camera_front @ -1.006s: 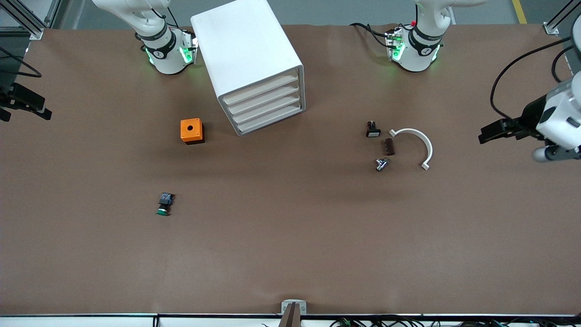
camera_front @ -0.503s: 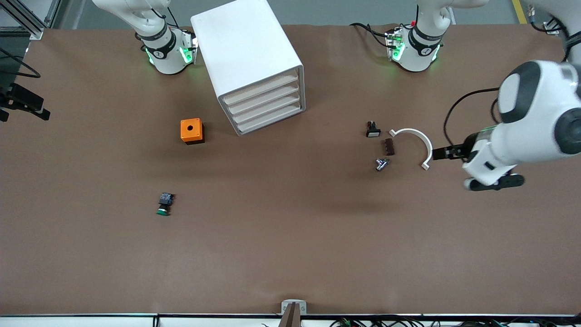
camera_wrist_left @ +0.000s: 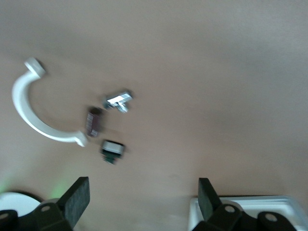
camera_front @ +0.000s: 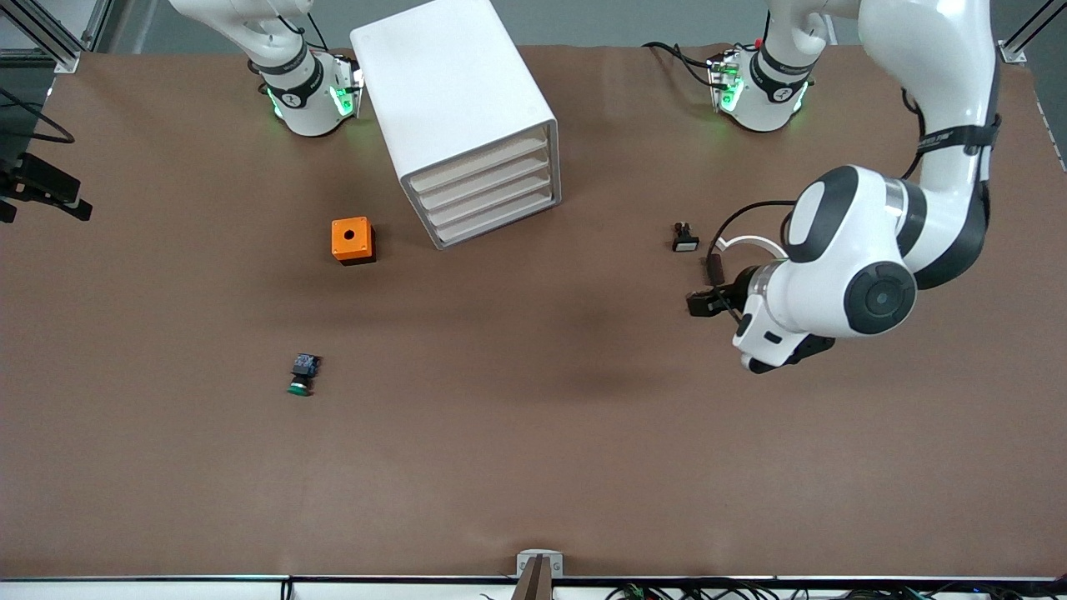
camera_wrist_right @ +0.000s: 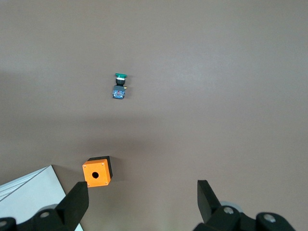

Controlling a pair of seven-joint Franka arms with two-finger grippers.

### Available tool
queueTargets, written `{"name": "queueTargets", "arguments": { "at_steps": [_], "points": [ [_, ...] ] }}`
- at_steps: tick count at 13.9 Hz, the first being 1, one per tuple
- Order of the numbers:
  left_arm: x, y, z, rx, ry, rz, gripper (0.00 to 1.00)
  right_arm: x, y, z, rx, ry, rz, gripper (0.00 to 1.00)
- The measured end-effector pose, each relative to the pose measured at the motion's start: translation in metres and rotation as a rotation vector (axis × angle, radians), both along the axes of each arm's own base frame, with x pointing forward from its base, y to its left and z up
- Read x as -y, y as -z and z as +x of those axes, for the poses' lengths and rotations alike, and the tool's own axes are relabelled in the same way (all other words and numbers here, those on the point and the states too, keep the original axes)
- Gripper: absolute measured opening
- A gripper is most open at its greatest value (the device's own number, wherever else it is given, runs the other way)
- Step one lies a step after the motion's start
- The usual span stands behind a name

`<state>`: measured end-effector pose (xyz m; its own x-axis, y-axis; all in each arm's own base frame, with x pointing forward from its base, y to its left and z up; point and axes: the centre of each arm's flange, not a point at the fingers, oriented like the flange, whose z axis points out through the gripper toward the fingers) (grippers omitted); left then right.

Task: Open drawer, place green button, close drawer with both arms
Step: 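Move the left gripper toward the white cabinet's drawer front, then grip the drawer with the left gripper while the right gripper reaches the button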

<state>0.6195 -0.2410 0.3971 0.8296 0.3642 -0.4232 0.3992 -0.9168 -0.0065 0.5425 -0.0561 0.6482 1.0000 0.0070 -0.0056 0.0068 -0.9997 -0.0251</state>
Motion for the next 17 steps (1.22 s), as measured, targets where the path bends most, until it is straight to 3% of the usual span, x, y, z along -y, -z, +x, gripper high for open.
{"name": "queueTargets", "arguments": {
  "at_steps": [4, 8, 13, 17],
  "points": [
    [0.039, 0.032, -0.002, -0.202, -0.284, -0.086, 1.00, 0.000, 0.000, 0.000, -0.001, 0.002, 0.000, 1.00],
    [0.077, 0.072, -0.012, -0.403, -0.482, -0.075, 1.00, 0.003, 0.001, -0.001, -0.006, 0.011, 0.001, 1.00],
    [0.131, 0.128, -0.039, -0.703, -0.763, 0.092, 1.00, 0.004, 0.001, -0.001, -0.009, 0.013, 0.000, 1.00],
    [0.151, 0.155, -0.051, -0.841, -0.893, 0.201, 1.00, 0.005, 0.017, 0.007, -0.038, 0.015, -0.001, 1.00]
  ]
}}
